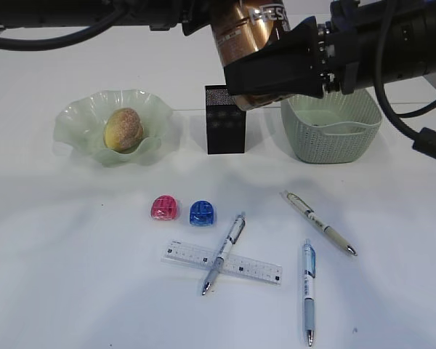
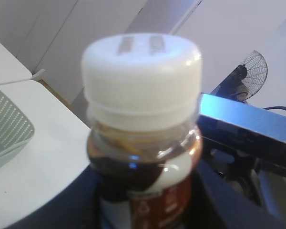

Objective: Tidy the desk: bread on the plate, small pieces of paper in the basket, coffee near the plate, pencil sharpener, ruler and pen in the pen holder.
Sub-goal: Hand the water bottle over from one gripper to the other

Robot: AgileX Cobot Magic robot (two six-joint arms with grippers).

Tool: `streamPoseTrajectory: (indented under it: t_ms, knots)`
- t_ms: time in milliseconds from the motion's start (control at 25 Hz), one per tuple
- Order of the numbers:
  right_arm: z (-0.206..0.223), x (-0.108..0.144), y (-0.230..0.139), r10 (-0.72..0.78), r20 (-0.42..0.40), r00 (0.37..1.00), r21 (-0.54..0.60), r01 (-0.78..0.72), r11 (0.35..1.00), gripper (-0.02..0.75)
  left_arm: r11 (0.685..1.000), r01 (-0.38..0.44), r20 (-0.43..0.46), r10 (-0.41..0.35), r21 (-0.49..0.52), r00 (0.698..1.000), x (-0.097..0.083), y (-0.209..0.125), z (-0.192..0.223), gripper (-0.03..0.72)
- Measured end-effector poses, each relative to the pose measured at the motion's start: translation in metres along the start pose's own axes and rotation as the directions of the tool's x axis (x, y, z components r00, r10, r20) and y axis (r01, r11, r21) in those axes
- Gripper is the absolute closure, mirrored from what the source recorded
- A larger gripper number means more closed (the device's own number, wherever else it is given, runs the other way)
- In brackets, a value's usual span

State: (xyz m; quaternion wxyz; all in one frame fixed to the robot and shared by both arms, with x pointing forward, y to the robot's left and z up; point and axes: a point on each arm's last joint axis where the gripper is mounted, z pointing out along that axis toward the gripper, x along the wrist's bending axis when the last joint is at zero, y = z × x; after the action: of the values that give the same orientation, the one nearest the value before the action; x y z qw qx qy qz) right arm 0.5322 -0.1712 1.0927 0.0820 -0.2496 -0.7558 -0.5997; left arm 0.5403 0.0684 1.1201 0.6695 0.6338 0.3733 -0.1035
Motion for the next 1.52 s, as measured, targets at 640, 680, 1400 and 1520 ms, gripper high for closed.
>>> streamPoseTrajectory:
  t_ms: [640,680,1400,1520]
  knots:
    - [0.0,0.0,0.005,0.017,-0.003,1.0,-0.046,-0.017,0.999,0.145,1.0,-0.006,0.003,0.006,0.013,1.0,0.001,-0.002,0.001,0.379]
    - [0.0,0.0,0.005,0.017,-0.003,1.0,-0.046,-0.017,0.999,0.141,1.0,-0.006,0.003,0.006,0.013,1.0,0.001,-0.002,0.001,0.379]
    - [0.0,-0.002,0.007,0.027,0.022,0.999,-0.062,-0.025,0.998,0.13,1.0,-0.01,-0.014,0.01,0.002,1.0,0.01,0.004,-0.006,0.381]
    - [-0.001,-0.002,0.007,0.028,0.023,0.999,-0.066,-0.027,0.997,0.13,1.0,-0.021,-0.011,0.021,-0.007,1.0,0.01,0.009,-0.007,0.381]
